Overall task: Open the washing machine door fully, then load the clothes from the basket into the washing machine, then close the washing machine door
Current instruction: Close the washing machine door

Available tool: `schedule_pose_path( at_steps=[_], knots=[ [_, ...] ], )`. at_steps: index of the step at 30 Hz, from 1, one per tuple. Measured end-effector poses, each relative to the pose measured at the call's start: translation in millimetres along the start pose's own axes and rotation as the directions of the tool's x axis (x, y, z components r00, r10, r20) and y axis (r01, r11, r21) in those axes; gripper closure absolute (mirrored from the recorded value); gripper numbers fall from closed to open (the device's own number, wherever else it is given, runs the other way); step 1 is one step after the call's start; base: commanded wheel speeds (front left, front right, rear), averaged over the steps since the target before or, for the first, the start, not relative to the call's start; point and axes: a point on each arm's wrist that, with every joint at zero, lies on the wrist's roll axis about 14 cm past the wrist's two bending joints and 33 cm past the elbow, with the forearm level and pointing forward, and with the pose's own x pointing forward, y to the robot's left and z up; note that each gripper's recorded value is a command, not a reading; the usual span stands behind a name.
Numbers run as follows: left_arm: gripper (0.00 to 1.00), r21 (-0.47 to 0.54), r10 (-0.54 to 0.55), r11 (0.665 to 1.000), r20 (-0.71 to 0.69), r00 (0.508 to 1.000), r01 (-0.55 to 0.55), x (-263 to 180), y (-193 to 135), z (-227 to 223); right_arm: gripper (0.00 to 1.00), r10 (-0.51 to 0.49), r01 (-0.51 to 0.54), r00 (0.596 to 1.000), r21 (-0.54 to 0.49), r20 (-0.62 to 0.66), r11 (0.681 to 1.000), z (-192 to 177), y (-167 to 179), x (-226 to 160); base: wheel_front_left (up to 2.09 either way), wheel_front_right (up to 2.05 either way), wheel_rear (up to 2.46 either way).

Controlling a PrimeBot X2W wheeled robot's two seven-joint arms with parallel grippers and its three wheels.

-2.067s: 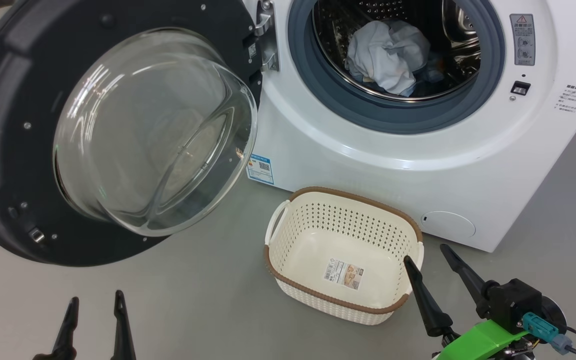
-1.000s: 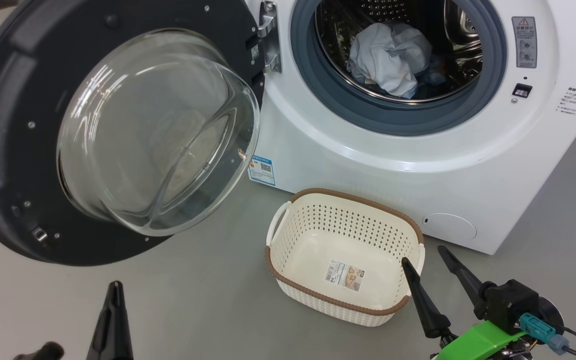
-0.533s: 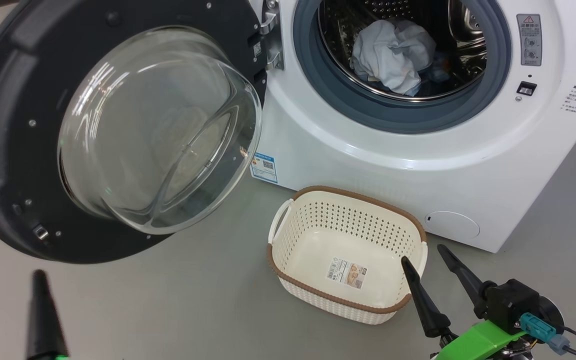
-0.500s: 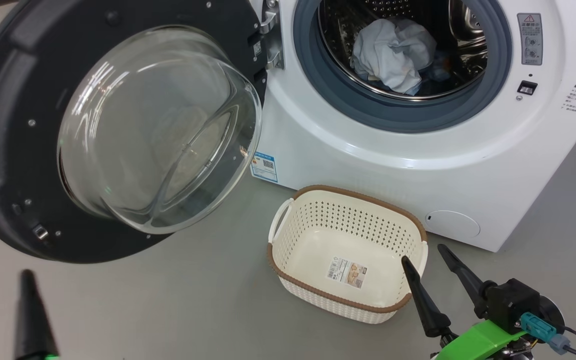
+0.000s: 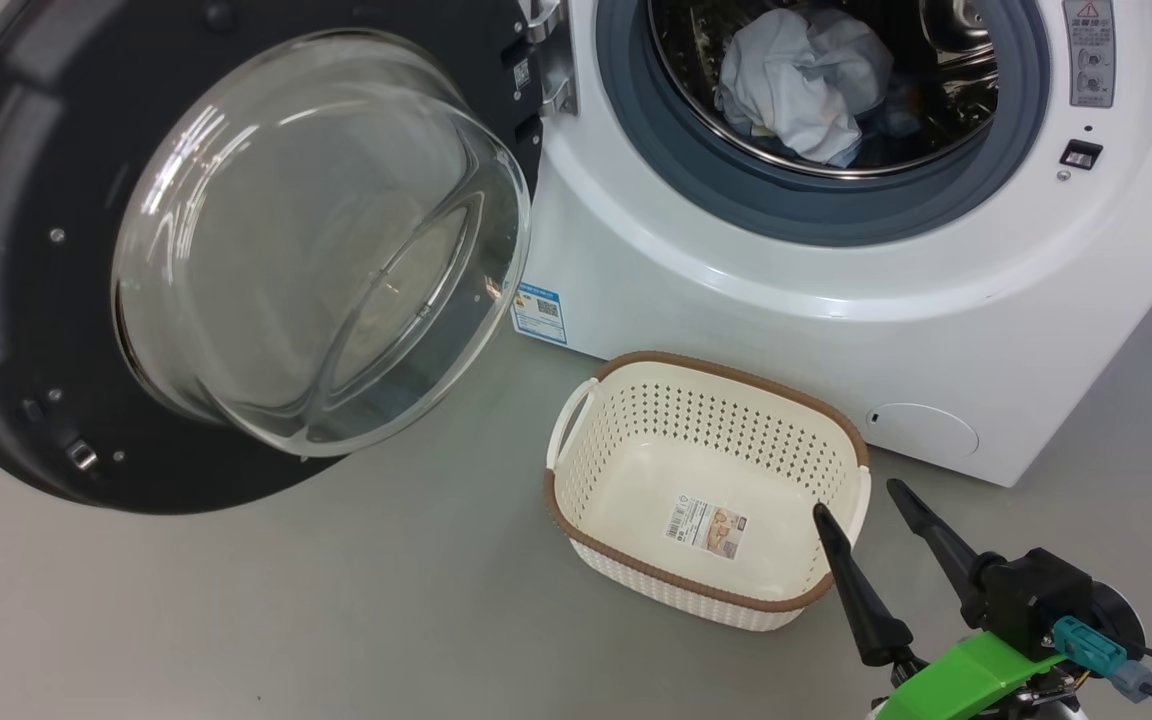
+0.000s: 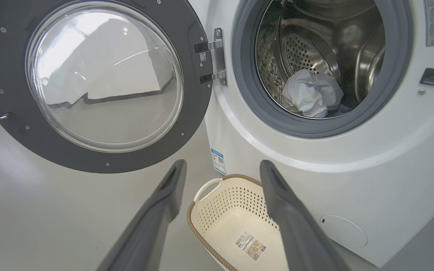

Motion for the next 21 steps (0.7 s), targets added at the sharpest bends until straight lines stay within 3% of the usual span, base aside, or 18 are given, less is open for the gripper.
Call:
schedule_pose_path(
  at_steps=[14, 21],
  knots=[
    [1.00, 0.122, 0.194, 0.975, -0.057, 0.979, -0.186, 74.4, 28.1, 5.8, 0.00, -0.003, 0.003, 1.000, -0.014, -0.009, 1.000, 0.1, -12.6, 5.9, 0.00, 0.00, 0.00],
    [1.00, 0.237, 0.347, 0.924, -0.182, 0.920, -0.301, 86.4, 57.2, -23.1, 0.00, -0.010, 0.009, 1.000, -0.024, -0.024, 1.000, -1.8, -20.0, 5.4, 0.00, 0.00, 0.00]
  ],
)
